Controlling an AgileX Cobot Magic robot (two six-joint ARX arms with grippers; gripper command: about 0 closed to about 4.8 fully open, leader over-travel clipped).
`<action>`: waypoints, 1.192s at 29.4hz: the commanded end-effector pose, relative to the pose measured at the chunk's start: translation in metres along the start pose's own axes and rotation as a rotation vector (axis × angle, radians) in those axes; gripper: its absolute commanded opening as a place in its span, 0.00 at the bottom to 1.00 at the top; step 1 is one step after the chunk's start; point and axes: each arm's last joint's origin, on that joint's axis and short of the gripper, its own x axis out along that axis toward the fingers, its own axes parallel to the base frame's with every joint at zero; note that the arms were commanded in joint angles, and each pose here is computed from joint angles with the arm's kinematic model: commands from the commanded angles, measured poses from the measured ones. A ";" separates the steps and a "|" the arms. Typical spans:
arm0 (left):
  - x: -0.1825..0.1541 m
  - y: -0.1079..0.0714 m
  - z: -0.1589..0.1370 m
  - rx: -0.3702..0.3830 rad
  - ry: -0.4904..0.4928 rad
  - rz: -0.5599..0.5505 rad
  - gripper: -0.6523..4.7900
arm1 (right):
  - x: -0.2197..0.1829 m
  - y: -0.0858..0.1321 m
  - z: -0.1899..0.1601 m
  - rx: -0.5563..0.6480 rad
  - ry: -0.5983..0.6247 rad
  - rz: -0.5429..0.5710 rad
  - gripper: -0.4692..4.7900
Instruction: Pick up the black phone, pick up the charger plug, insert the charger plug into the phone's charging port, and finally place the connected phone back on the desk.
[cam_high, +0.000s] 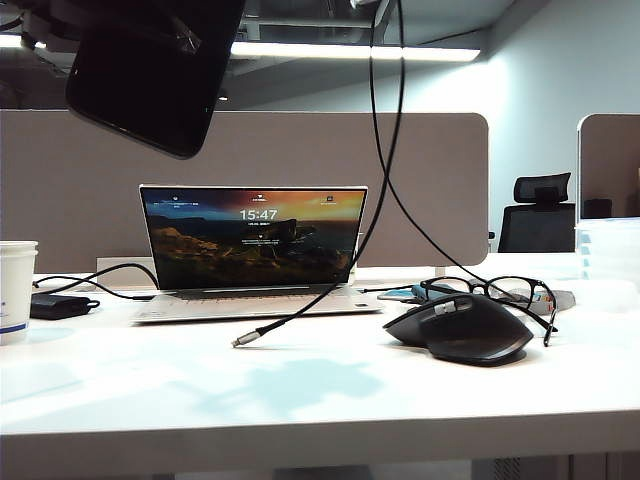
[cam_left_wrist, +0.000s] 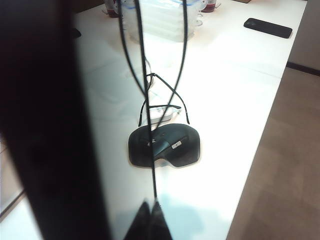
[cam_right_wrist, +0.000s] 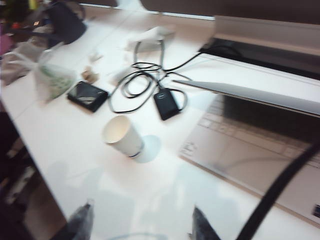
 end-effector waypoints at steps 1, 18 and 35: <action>-0.002 0.000 0.009 0.029 -0.048 -0.001 0.11 | -0.002 0.000 0.002 -0.007 -0.024 -0.082 0.57; -0.002 0.000 0.009 0.033 -0.055 0.006 0.11 | -0.005 -0.002 -0.007 0.093 0.045 -0.167 0.57; -0.016 0.000 0.022 0.079 -0.149 0.247 0.11 | 0.032 0.025 -0.038 0.269 0.264 -0.174 0.38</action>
